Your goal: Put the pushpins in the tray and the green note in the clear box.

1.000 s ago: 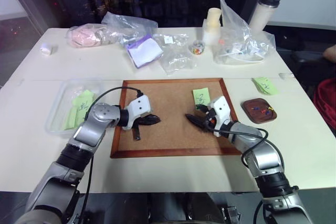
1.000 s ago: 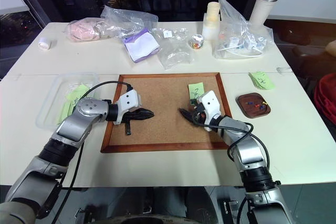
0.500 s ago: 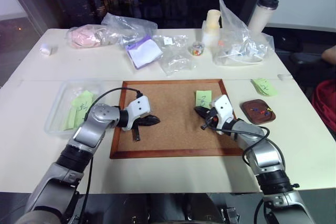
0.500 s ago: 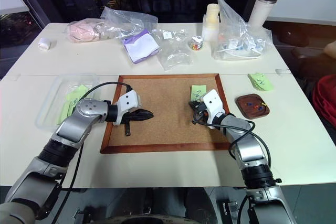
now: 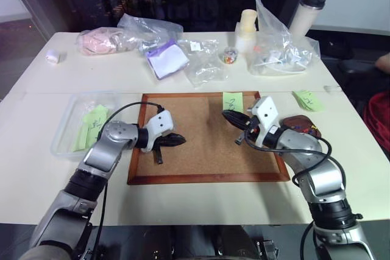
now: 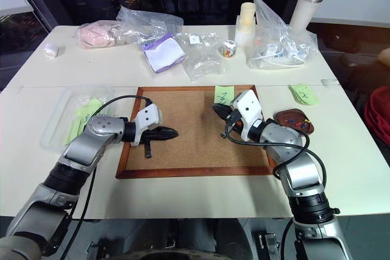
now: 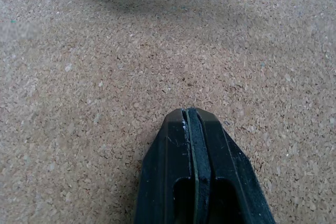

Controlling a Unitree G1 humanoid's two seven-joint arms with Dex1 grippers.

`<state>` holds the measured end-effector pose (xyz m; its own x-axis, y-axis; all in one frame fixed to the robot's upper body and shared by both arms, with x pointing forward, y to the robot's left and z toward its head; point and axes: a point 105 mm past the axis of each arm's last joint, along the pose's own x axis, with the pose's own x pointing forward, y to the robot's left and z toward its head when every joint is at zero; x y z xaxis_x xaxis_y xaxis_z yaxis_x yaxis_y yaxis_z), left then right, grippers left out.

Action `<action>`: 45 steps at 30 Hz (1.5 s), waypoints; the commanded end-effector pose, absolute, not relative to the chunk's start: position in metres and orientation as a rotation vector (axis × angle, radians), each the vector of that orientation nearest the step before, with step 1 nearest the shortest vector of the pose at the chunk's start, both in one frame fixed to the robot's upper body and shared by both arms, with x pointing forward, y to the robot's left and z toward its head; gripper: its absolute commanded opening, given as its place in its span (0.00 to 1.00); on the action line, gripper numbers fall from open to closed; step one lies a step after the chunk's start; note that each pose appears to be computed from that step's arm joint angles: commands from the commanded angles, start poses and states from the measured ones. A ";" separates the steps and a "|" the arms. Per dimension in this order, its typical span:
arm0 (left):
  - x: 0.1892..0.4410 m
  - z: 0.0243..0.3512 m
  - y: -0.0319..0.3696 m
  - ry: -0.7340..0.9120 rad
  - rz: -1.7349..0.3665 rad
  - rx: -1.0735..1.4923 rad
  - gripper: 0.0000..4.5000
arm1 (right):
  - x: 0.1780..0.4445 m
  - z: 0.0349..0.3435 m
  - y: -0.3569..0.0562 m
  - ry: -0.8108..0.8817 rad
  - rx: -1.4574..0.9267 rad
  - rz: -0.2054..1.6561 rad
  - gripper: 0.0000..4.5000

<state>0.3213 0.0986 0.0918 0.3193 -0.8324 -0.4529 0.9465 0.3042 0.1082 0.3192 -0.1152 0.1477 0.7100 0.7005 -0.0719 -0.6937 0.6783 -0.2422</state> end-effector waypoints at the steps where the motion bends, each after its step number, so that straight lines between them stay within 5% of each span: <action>1: 0.327 0.126 0.098 0.303 -1.211 0.192 0.00 | 0.313 0.163 -0.114 -0.080 -0.286 0.801 0.01; 3: 0.335 0.155 0.104 0.243 -1.196 0.125 0.00 | 0.311 0.164 -0.113 -0.080 -0.301 0.814 0.01; 7: 0.353 0.200 0.109 0.146 -1.172 -0.019 0.41 | 0.308 0.167 -0.112 -0.084 -0.327 0.837 0.00; 12: 0.364 0.211 0.095 0.165 -1.226 -0.174 0.98 | 0.309 0.171 -0.110 -0.096 -0.354 0.854 0.00; 13: 0.366 0.212 0.090 0.182 -1.239 -0.221 0.99 | 0.309 0.172 -0.110 -0.100 -0.360 0.858 0.00; 24: 0.374 0.177 0.024 0.492 -1.314 -0.634 0.99 | 0.303 0.184 -0.100 -0.146 -0.401 0.883 0.00; 35: 0.378 0.182 -0.016 0.465 -1.364 -0.764 0.99 | 0.297 0.187 -0.096 -0.157 -0.413 0.881 0.00; 38: 0.378 0.181 -0.017 0.466 -1.365 -0.788 0.81 | 0.297 0.186 -0.096 -0.157 -0.416 0.874 0.00; 45: 0.377 0.186 -0.015 0.446 -1.387 -0.806 0.01 | 0.296 0.185 -0.095 -0.160 -0.412 0.866 0.00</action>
<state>0.3760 -0.0142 0.1676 0.1780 -0.9755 0.1296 0.6485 0.0172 -0.7610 0.3020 -0.1018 0.1730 0.6576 0.7501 -0.0700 -0.7133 0.5900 -0.3782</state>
